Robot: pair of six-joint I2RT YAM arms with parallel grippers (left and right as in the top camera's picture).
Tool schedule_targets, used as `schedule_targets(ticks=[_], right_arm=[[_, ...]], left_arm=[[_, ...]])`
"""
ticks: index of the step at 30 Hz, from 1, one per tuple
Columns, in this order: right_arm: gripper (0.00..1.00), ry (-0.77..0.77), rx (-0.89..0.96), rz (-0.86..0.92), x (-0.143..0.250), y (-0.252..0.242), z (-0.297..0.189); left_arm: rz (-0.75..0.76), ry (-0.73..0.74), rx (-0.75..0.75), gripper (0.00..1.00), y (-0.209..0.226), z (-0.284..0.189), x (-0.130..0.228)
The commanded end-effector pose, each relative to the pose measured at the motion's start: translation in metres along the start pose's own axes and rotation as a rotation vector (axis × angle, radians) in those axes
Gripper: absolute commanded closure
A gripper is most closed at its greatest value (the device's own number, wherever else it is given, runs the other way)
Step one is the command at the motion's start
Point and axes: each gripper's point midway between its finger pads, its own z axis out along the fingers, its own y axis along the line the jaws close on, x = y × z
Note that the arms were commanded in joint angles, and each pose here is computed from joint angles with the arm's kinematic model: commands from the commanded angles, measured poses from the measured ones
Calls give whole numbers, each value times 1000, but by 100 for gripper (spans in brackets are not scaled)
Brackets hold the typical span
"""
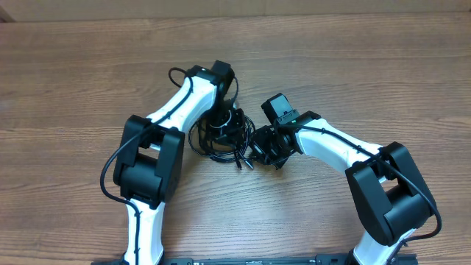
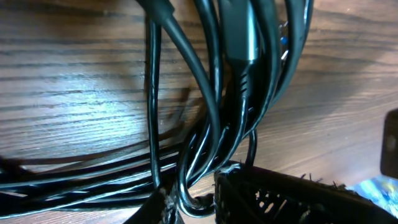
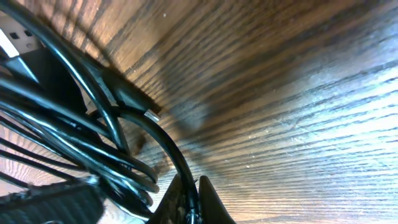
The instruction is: Untangle cables
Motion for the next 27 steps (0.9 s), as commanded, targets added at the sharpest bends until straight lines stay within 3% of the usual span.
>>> schedule_targets(ticks=[1, 9, 12, 14, 18, 27], right_arm=[[96, -18, -4, -8, -1, 1, -2], [96, -18, -4, -8, -1, 1, -2], [96, -18, -4, -8, -1, 1, -2], [96, -18, -4, -8, -1, 1, -2], [96, -14, -5, -8, 0, 1, -2], [96, -14, -5, -8, 0, 1, -2]], left_arm=[[-39, -4, -24, 80, 6, 3, 2], [-46, 3, -28, 80, 14, 15, 4], [-42, -3, -24, 86, 14, 16, 3], [-37, -10, -16, 96, 12, 16, 1], [-39, -19, -3, 96, 12, 14, -3], [-57, 9, 213, 96, 15, -13, -17]])
